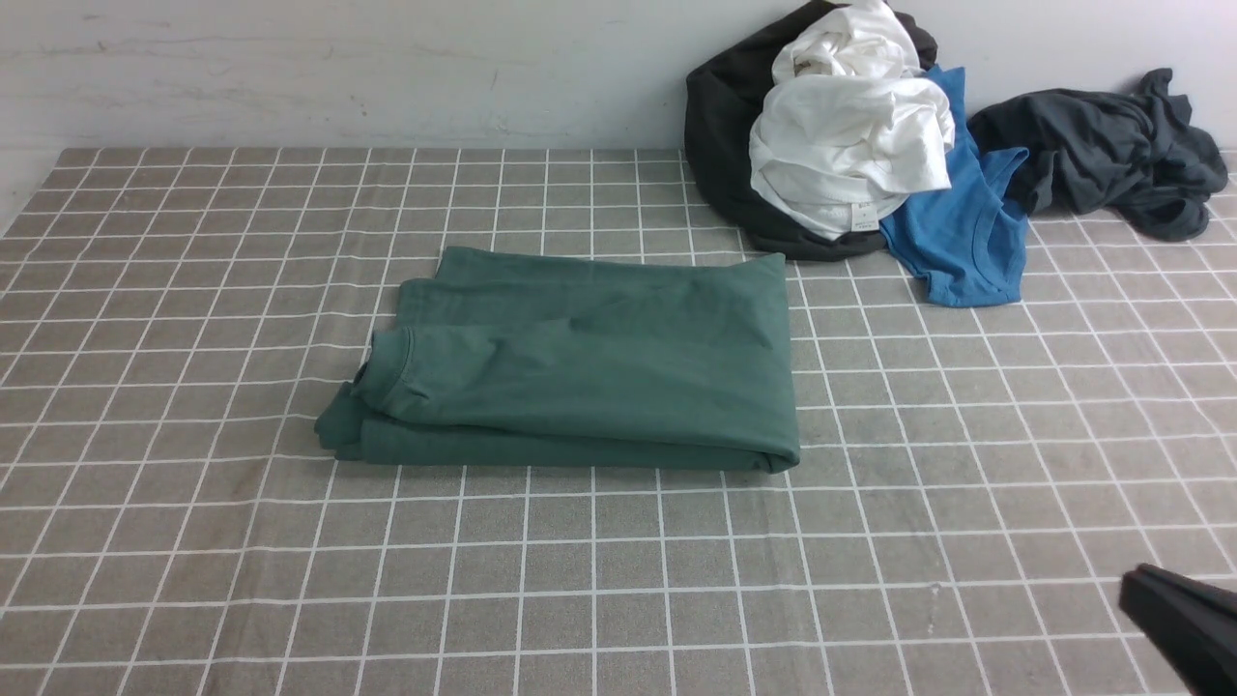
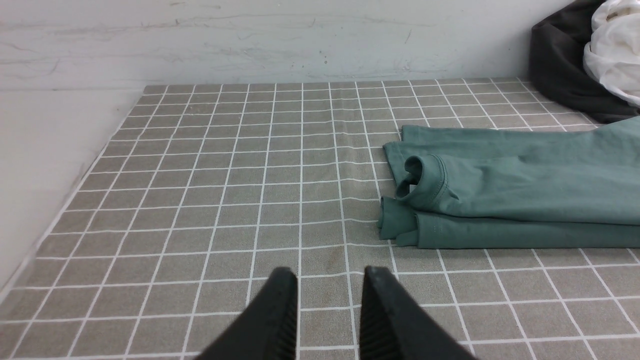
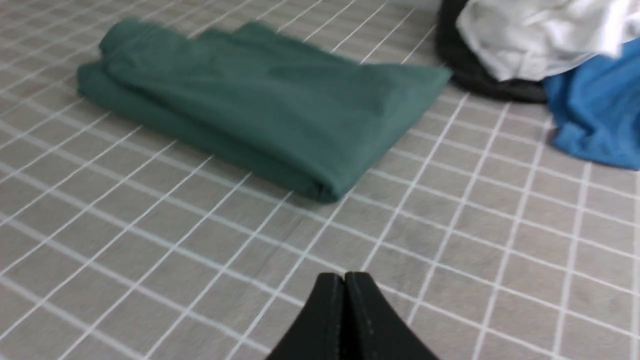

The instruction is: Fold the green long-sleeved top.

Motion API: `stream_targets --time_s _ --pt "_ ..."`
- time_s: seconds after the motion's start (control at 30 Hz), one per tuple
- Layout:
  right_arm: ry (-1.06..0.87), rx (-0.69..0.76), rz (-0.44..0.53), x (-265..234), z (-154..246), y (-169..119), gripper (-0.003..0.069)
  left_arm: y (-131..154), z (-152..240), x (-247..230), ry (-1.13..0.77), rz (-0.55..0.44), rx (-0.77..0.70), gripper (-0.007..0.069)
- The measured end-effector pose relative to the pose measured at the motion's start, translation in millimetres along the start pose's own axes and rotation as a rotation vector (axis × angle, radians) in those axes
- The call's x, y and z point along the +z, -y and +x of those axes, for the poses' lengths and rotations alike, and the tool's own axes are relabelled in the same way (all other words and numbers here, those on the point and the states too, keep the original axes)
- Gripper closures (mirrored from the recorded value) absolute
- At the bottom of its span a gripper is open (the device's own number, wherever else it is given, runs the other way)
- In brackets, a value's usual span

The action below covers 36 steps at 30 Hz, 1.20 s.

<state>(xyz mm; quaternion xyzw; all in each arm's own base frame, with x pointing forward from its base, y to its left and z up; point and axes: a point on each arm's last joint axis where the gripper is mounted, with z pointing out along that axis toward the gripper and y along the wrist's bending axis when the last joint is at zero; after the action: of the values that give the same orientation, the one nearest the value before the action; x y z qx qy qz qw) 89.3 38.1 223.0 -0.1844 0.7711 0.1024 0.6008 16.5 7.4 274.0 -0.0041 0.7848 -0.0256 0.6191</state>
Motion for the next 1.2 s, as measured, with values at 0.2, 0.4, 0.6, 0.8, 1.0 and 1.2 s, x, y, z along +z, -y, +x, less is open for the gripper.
stream_targets --time_s 0.2,0.4,0.6,0.8,1.0,1.2 --pt "0.182 0.056 0.254 -26.2 36.1 13.3 0.0673 0.0 0.0 0.0 0.0 0.0 0.0 0.0454" --pt "0.067 0.15 0.298 -32.2 52.0 12.8 0.0673 0.0 0.1 0.0 -0.001 0.0 0.001 0.0454" --pt "0.061 0.178 0.302 -32.4 52.8 13.0 0.0673 0.0 0.1 0.0 -0.001 0.0 0.001 0.0454" --pt "0.06 0.18 0.302 -32.4 52.9 13.0 0.0673 0.0 0.1 0.0 -0.001 0.0 0.001 0.0454" --pt "0.06 0.179 0.302 -32.4 52.9 13.0 0.0673 0.0 0.1 0.0 -0.001 0.0 0.001 0.0454" --pt "0.059 0.178 0.302 -32.4 53.0 13.0 0.0673 0.6 5.5 5.6 0.0 0.004 0.003 0.0454"
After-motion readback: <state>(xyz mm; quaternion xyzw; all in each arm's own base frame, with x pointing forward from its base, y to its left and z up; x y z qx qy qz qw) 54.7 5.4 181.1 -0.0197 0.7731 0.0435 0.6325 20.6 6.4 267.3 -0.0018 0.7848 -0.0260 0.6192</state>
